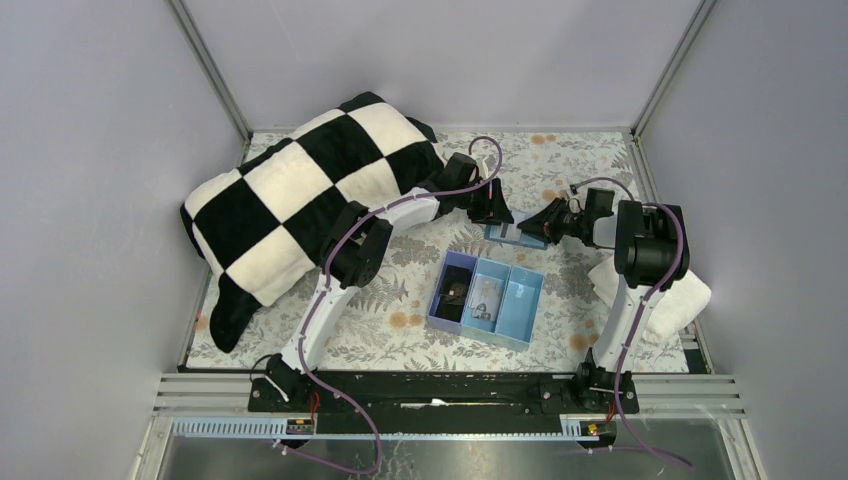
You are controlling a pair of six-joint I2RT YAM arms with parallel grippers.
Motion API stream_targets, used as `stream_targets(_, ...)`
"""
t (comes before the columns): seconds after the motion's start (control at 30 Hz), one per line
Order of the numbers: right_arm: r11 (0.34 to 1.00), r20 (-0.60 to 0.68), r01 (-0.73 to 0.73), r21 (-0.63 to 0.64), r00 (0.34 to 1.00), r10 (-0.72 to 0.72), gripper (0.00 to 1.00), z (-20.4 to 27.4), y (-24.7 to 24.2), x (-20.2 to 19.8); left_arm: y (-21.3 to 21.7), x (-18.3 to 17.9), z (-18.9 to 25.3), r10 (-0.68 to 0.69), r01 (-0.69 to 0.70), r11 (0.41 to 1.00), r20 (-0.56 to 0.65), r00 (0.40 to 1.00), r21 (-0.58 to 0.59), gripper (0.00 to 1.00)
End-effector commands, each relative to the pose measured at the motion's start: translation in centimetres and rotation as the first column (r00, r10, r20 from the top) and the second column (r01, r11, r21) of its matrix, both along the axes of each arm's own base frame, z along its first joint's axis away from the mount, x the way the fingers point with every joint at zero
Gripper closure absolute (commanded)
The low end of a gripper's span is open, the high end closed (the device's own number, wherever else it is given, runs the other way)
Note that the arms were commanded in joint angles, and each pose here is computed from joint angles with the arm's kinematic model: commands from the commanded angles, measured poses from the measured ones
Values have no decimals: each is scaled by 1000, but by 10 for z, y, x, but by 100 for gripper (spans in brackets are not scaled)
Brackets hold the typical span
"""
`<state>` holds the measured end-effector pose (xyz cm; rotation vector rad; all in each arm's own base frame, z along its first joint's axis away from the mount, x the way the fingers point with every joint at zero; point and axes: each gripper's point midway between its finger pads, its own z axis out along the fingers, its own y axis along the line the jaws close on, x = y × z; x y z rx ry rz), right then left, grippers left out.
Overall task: Take the credit cards out of the card holder
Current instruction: Remove the credit card from the card holder.
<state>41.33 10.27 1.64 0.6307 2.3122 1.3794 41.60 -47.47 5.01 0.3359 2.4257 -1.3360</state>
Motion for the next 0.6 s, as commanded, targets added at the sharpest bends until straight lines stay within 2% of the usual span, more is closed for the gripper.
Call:
stream_targets(0.0,999,-19,7,-41,1000,-8,83,-14,3,2,11,-9,-44,5,0,996,-62,998,84,46)
stream_targets(0.1,997,-24,25,-77,999,-27,100,-12,-2,3,11,-9,-41,6,-1,996,-56,998,84,46)
stream_targets(0.33,976,3,96,-197,995,-97,100,13,-27,8,15,-5,-43,15,-10,995,-51,999,95,46)
stream_targets(0.57,901,-36,167,-400,980,-198,100,23,-61,-6,18,5,-33,37,-35,994,-14,999,105,47)
